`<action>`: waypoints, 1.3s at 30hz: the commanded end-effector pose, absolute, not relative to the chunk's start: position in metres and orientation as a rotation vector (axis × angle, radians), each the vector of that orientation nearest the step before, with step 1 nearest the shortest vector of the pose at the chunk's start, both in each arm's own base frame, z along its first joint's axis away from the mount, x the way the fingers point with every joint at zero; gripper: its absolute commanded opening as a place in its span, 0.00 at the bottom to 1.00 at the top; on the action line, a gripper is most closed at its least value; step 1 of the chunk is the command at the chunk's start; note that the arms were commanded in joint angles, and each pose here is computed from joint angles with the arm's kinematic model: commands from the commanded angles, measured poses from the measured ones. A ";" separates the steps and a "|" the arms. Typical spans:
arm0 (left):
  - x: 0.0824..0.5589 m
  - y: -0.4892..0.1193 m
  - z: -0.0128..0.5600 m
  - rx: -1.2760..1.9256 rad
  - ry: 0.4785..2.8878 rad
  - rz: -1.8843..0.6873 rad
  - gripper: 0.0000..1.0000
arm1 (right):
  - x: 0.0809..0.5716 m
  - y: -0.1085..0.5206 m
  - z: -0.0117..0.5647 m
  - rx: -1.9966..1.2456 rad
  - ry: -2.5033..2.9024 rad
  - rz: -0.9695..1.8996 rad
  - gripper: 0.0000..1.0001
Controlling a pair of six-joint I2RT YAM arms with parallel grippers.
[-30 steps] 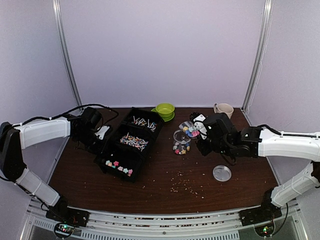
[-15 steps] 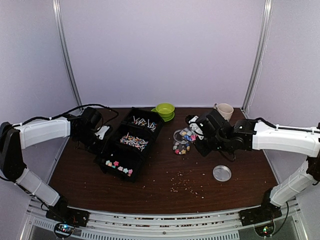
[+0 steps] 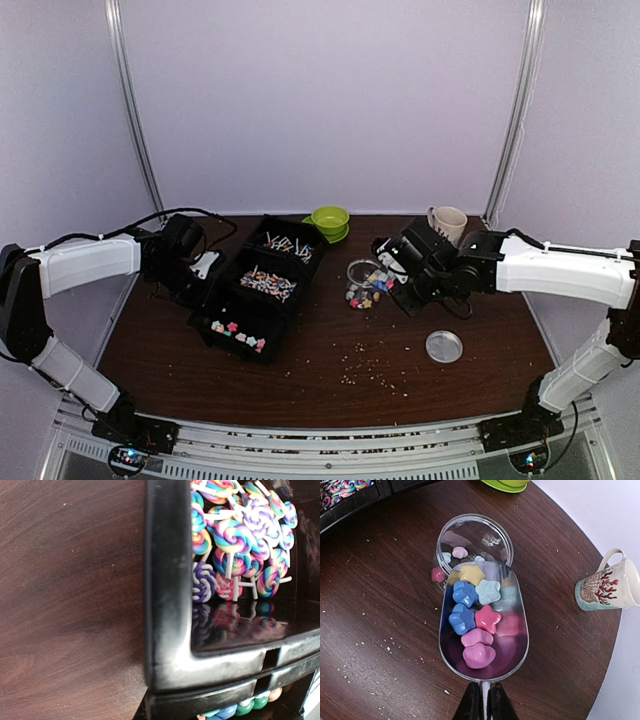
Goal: Pack the candies
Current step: Place the fake candies in the packing bottle.
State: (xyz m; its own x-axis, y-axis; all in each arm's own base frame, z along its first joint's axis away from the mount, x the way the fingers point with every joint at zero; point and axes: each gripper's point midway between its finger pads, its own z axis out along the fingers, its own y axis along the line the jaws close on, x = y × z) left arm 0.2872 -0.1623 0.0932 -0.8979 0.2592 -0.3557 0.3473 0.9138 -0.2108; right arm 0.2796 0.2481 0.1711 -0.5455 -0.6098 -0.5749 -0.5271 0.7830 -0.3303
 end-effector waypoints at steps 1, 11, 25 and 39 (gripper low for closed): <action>0.323 -0.190 0.149 0.476 2.489 -0.524 0.00 | 0.285 0.251 0.184 -0.805 2.280 -0.136 0.00; 0.323 -0.190 0.149 0.477 2.489 -0.526 0.00 | 0.285 0.249 0.189 -0.851 2.325 -0.176 0.00; 0.323 -0.191 0.149 0.478 2.488 -0.528 0.00 | 0.288 0.242 0.194 -0.888 2.365 -0.238 0.00; 0.323 -0.191 0.149 0.479 2.490 -0.535 0.00 | 0.289 0.246 0.196 -0.919 2.381 -0.251 0.00</action>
